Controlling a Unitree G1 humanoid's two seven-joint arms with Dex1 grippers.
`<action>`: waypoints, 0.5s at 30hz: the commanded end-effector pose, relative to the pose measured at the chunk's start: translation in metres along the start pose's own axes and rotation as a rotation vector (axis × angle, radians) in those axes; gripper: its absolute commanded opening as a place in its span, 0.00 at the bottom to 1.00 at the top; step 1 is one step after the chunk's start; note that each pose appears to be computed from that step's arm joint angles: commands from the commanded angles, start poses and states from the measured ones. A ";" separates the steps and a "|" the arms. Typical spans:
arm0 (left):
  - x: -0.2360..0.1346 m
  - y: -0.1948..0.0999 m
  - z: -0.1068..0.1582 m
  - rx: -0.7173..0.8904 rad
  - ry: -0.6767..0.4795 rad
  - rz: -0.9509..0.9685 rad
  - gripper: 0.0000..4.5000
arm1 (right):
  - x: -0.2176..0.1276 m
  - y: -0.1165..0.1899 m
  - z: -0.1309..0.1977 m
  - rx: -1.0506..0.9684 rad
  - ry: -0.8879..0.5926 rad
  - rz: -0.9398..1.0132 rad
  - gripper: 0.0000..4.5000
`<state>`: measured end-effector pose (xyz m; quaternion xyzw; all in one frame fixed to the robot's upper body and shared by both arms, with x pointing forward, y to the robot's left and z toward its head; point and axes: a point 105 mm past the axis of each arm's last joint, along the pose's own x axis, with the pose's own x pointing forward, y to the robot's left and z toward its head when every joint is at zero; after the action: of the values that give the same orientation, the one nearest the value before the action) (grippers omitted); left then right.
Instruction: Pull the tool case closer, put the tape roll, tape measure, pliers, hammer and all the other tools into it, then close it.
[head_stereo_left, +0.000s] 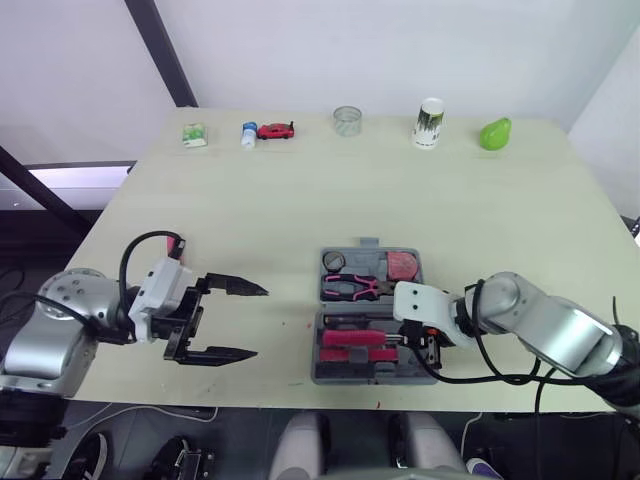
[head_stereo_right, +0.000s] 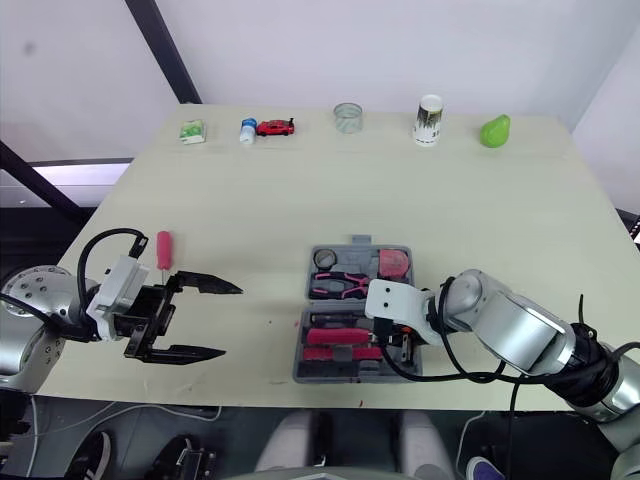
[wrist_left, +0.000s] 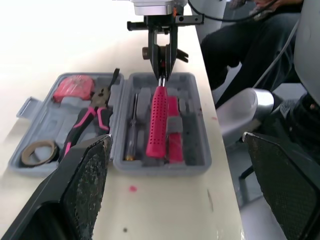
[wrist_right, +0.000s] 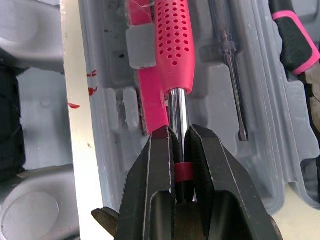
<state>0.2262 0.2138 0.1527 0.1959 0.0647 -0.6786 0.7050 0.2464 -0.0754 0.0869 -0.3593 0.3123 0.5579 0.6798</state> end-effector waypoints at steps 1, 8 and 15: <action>-0.003 -0.007 0.006 0.040 0.009 -0.057 1.00 | 0.000 -0.003 0.004 -0.025 -0.002 -0.024 0.01; -0.006 -0.005 0.005 0.046 0.018 -0.043 1.00 | 0.007 -0.007 0.009 -0.036 -0.012 -0.028 0.01; -0.009 -0.001 0.003 0.054 0.031 -0.020 1.00 | 0.013 -0.008 0.020 -0.056 -0.045 -0.022 0.01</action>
<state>0.2264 0.2193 0.1503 0.2039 0.0717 -0.6727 0.7077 0.2539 -0.0598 0.0775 -0.3571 0.3055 0.5621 0.6805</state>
